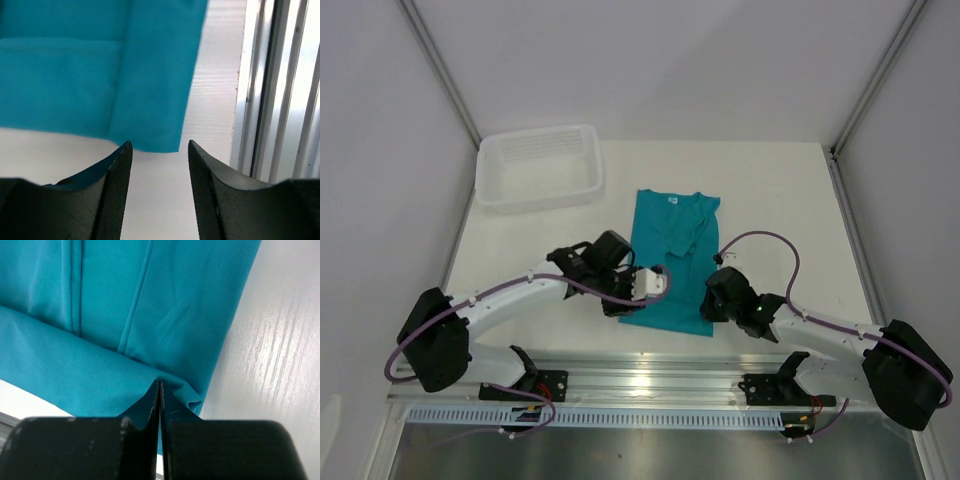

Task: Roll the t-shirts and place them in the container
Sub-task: Roll the tshirt

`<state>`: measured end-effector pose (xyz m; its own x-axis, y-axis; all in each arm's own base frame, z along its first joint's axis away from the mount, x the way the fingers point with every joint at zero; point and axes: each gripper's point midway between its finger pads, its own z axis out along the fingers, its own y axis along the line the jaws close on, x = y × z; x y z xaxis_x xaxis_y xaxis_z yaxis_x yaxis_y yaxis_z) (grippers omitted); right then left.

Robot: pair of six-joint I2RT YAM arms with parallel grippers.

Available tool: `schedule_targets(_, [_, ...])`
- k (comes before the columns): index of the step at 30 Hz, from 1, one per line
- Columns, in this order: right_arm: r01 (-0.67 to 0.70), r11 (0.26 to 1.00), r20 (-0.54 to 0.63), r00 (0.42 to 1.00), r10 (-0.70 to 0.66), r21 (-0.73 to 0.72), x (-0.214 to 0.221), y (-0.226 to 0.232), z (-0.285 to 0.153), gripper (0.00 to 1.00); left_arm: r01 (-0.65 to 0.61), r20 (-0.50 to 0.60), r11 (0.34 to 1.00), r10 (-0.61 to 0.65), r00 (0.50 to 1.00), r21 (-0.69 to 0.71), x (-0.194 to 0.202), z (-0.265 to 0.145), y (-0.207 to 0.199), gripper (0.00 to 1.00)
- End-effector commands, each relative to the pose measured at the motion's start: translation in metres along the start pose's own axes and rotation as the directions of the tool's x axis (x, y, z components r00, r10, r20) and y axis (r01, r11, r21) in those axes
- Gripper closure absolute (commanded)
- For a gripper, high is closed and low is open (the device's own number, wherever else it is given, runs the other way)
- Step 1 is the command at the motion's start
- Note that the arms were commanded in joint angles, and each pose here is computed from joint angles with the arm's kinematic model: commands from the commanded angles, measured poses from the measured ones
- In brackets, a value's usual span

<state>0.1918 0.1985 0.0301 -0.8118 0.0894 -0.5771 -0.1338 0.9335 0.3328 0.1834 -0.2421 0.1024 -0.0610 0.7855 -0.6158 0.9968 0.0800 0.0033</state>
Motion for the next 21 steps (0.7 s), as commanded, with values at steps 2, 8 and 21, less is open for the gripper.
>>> schedule_targets(2, [0.005,1.000,0.040,0.999,-0.005,0.003,-0.008,-0.002,-0.001,1.00,-0.236,-0.108,0.970,0.230,0.967,-0.053,0.017,0.027,0.004,0.46])
schedule_targets(8, [0.009,1.000,0.046,0.999,-0.009,0.004,-0.009,-0.002,-0.001,1.00,-0.394,-0.171,0.916,0.377,0.910,-0.075,0.024,0.046,0.012,0.35])
schedule_targets(21, [0.032,0.999,0.041,0.999,-0.033,0.017,-0.010,-0.004,-0.002,1.00,-0.377,-0.245,0.923,0.383,0.890,0.073,0.063,0.063,-0.011,0.32])
